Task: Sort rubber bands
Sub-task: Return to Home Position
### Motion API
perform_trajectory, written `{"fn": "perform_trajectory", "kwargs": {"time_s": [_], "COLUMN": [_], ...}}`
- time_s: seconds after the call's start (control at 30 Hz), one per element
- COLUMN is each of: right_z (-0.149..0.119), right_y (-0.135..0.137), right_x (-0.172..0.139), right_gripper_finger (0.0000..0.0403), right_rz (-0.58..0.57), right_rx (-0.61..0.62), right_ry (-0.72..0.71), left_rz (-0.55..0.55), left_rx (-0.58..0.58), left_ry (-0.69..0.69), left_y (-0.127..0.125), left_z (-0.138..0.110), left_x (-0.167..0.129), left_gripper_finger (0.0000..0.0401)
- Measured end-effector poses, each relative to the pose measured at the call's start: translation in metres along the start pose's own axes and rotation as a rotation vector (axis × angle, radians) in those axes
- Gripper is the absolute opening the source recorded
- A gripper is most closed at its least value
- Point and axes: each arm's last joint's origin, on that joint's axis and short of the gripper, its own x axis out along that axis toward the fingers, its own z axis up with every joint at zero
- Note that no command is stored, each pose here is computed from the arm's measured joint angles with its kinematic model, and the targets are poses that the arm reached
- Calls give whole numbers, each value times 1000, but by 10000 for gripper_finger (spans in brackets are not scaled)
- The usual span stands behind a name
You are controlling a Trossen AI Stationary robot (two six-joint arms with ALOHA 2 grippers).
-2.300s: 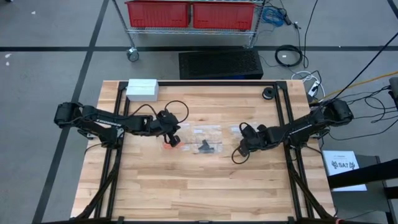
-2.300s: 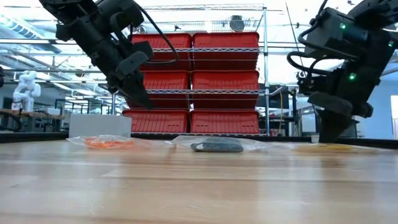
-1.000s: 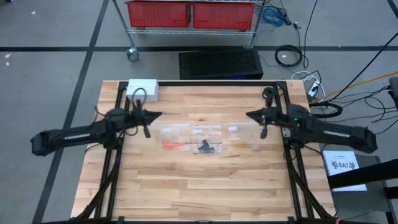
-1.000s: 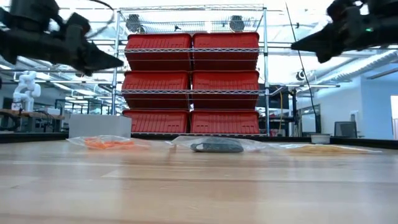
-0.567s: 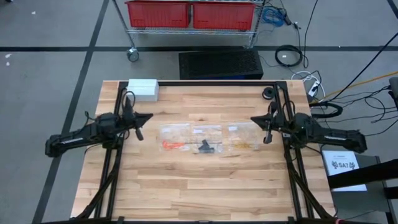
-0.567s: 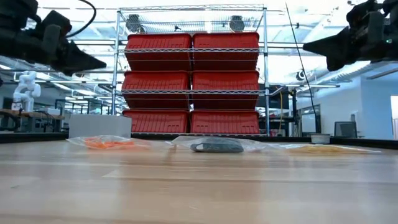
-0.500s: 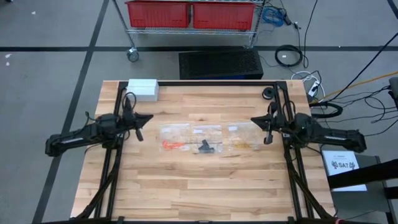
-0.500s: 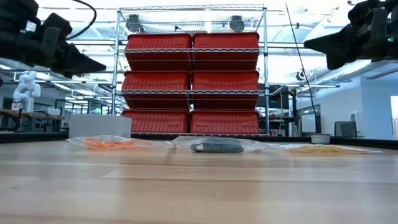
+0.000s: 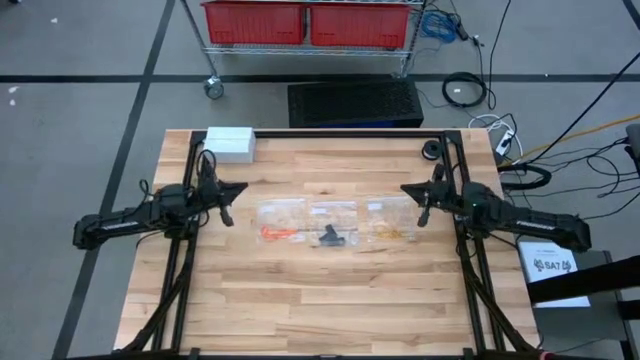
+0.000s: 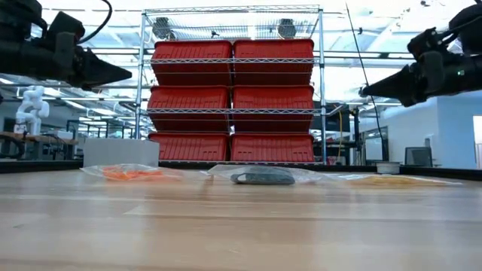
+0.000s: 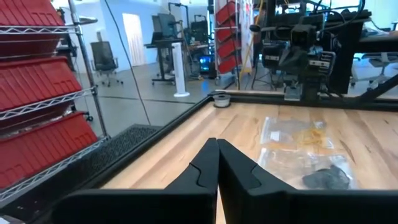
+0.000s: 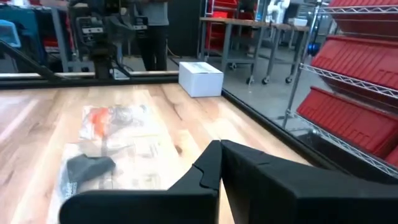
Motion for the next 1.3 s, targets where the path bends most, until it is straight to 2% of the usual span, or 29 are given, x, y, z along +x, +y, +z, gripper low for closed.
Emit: {"fn": "perform_trajectory", "kwargs": {"time_s": [0.1,0.2,0.27,0.33,0.43,1.3], "right_z": [0,0,0,1,1,1], "right_y": [-1,-1,-1,-1,-1,-1], "right_x": [0,0,0,0,0,0], "right_gripper_finger": [0,0,0,0,0,0], "right_rz": [-14,-22,-22,-22,-22,-22], "right_rx": [-24,-10,95,224,298,292], "right_ry": [0,-1,-2,-4,-5,-5], "left_rz": [2,2,2,1,1,-2], "left_rx": [-13,-108,-160,-157,-157,-158], "left_ry": [0,2,6,5,6,7], "left_y": [0,0,0,0,0,0], "left_z": [0,0,0,0,0,-1], "left_x": [0,0,0,0,0,0], "left_gripper_finger": [14,15,16,16,17,18]}}
